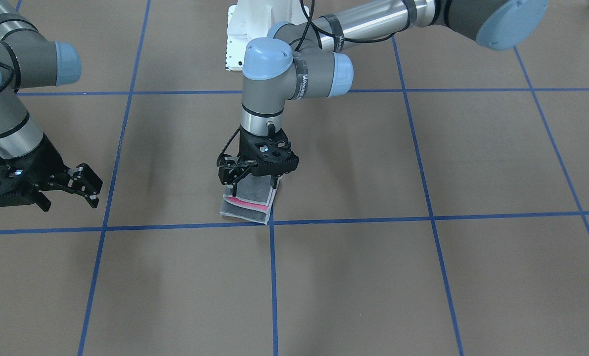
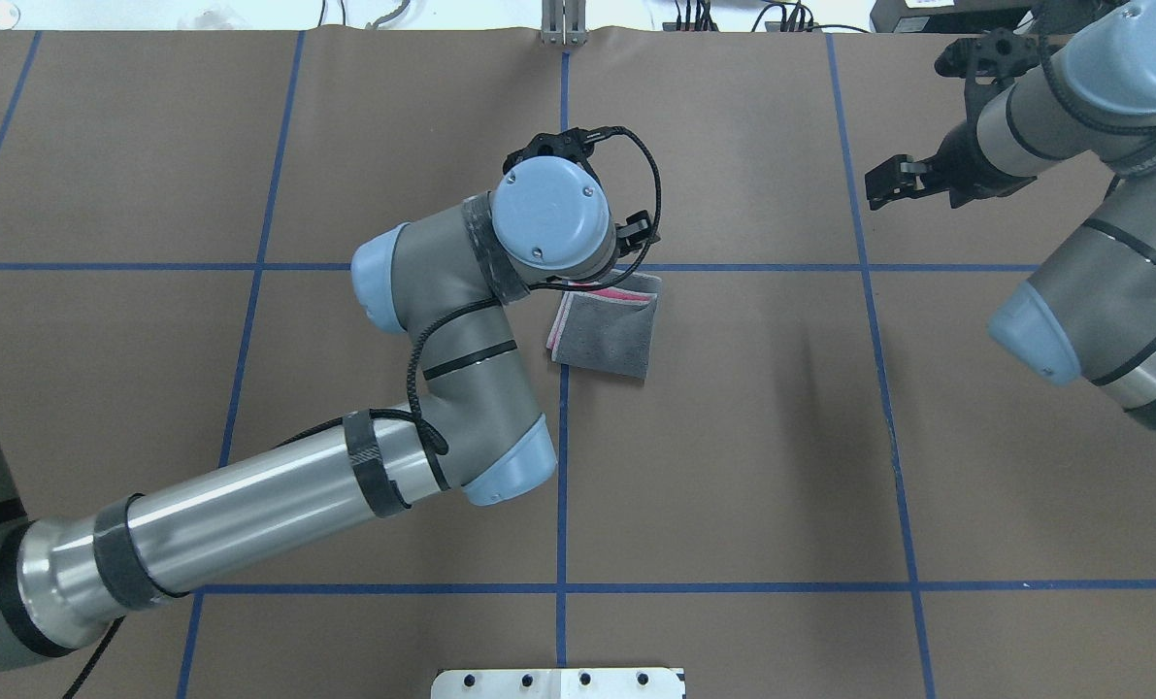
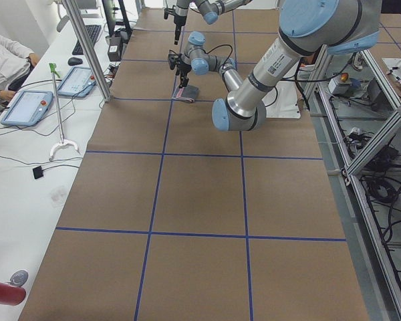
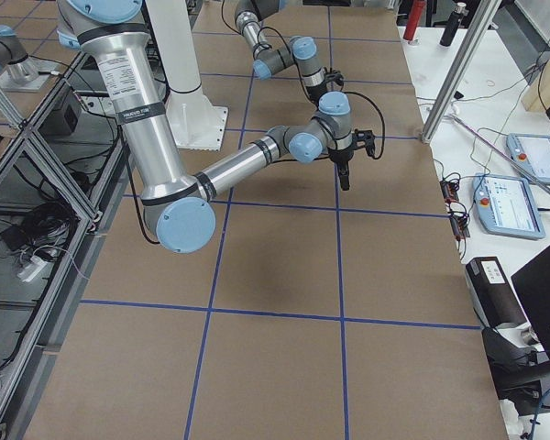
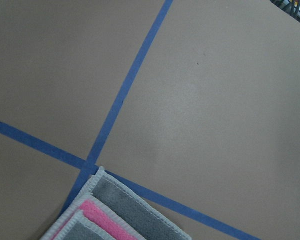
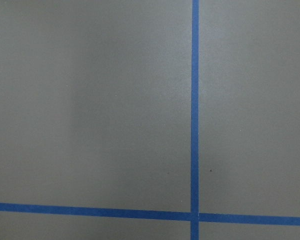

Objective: Fold towel twice with both arms

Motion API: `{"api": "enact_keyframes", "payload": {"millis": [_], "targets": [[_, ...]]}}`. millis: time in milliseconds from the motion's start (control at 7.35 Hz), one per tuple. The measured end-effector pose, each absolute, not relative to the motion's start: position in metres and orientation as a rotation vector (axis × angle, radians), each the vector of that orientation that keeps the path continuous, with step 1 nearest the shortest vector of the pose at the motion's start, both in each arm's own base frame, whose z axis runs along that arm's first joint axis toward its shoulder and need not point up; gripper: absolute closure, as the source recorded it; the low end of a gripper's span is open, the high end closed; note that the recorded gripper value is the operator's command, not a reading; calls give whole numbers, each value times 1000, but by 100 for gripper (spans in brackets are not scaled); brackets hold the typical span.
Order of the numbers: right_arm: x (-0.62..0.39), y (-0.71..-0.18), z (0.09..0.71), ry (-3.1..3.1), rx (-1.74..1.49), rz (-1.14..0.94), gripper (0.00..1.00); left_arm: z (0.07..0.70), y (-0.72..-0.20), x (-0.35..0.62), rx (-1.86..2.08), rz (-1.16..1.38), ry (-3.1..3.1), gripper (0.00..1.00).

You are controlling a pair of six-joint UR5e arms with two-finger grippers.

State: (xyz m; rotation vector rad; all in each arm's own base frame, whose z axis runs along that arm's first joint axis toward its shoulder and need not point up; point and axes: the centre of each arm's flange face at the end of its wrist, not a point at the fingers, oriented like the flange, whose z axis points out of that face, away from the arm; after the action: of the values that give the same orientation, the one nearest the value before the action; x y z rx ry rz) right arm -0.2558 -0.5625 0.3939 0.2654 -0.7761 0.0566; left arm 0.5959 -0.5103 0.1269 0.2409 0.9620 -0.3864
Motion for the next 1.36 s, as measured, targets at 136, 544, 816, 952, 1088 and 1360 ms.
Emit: {"api": "enact_keyframes", "payload": {"millis": [136,544,816,952,1088,1360], "targets": [[-220,-565,419,-759,264,14,0,151,-510,555,253,-279,916,0],[-94,-563,523,-706,249,-120,0,242,-504,393,269,-14,787,0],[-18,-557,589,-716,228,-170,0,312,-513,290,260,104,721,0],[12,-550,617,-714,219,-178,0,353,-520,230,249,168,702,0],[39,-541,636,-709,204,-175,0,394,-523,167,237,221,698,0],[80,-532,648,-701,154,-192,0,471,-512,64,207,262,697,0]]}}
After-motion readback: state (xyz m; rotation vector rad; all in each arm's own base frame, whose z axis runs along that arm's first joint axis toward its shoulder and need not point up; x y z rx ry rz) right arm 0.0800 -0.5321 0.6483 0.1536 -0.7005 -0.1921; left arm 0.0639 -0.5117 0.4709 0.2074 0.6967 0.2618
